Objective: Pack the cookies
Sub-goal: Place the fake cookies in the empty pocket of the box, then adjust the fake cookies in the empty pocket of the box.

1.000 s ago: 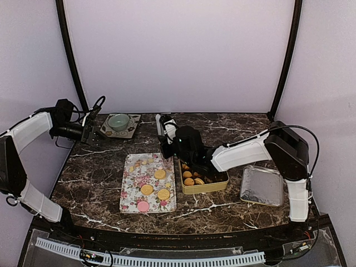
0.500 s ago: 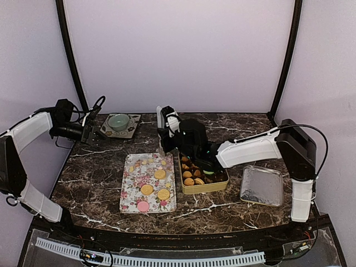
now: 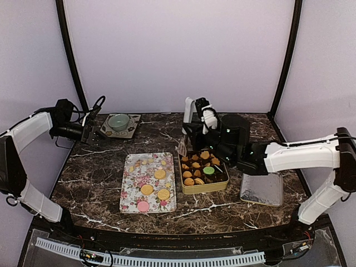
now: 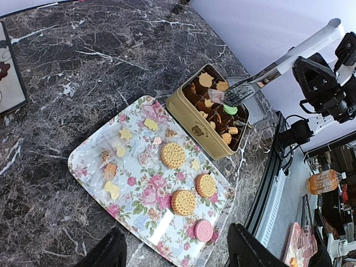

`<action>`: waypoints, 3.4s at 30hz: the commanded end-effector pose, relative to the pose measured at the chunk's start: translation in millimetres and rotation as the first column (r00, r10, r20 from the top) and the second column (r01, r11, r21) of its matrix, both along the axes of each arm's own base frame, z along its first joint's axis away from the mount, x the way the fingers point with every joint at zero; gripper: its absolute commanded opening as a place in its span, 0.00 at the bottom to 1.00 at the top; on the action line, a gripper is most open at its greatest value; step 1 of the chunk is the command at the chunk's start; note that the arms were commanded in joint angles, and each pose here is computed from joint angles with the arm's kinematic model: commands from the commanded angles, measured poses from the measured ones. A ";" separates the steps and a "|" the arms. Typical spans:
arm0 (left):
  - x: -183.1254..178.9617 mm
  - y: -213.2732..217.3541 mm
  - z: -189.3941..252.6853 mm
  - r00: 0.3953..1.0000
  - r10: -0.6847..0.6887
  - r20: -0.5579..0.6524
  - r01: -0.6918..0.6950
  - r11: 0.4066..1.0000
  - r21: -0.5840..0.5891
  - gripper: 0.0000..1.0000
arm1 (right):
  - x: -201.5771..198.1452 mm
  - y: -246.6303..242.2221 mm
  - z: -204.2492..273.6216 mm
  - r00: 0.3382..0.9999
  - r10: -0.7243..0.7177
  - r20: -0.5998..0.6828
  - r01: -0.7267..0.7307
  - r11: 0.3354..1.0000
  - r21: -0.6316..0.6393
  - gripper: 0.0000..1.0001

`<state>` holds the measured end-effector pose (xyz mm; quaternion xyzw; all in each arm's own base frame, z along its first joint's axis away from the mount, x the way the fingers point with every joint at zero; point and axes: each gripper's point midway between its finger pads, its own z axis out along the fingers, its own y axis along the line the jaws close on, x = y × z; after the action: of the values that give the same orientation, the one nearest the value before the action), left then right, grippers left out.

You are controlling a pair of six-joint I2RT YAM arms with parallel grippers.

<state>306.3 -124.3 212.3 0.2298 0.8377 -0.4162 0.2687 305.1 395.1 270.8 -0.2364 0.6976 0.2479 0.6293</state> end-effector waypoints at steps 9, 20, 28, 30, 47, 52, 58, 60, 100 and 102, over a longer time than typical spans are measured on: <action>-2.1 -0.2 10.4 0.999 -0.006 0.031 0.006 1.000 -0.013 0.65 | -50.4 -104.3 -5.8 0.995 -0.059 -0.078 0.052 0.995 -0.086 0.05; -1.7 0.0 10.4 1.000 0.000 0.026 0.001 1.000 -0.016 0.64 | -51.1 -135.6 -39.7 0.985 -0.134 -0.112 0.111 0.975 -0.192 0.04; -1.3 0.2 11.9 1.000 0.002 0.029 -0.002 1.000 -0.016 0.65 | -48.3 -144.9 -44.7 0.981 -0.168 -0.100 0.144 0.966 -0.217 0.12; -1.5 0.1 12.0 1.000 0.003 0.026 -0.002 1.000 -0.017 0.65 | -48.5 -145.7 -40.6 0.981 -0.168 -0.093 0.146 0.968 -0.206 0.19; -1.3 -1.0 13.7 1.000 -0.005 0.022 0.005 1.000 -0.028 0.65 | -48.9 -145.9 -18.3 0.985 -0.159 -0.072 0.147 0.978 -0.151 0.26; -1.3 -1.1 13.7 1.000 -0.005 0.018 0.006 1.000 -0.029 0.65 | -45.1 -144.8 -32.2 0.981 -0.169 -0.092 0.152 0.973 -0.171 0.17; -0.7 -1.0 13.9 1.000 -0.007 0.020 0.008 1.000 -0.028 0.65 | -43.7 -147.9 -46.4 0.978 -0.175 -0.115 0.152 0.971 -0.183 0.12; -0.4 -1.1 13.2 1.000 -0.008 0.019 0.008 1.000 -0.028 0.65 | -45.0 -147.0 -50.0 0.978 -0.165 -0.126 0.141 0.973 -0.183 0.11; -3.4 -2.9 13.7 1.000 -0.025 0.009 0.025 0.999 -0.038 0.64 | -13.7 -132.9 -8.7 0.985 -0.168 -0.026 0.163 0.978 -0.129 0.27; -3.3 -2.7 13.3 1.000 -0.025 0.008 0.026 0.999 -0.040 0.64 | -11.6 -134.0 -11.5 0.985 -0.172 -0.030 0.167 0.977 -0.134 0.24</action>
<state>303.4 -126.8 216.0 0.2290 0.8332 -0.4287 0.2638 282.4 256.6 221.8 -0.2350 0.7734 0.1313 0.5740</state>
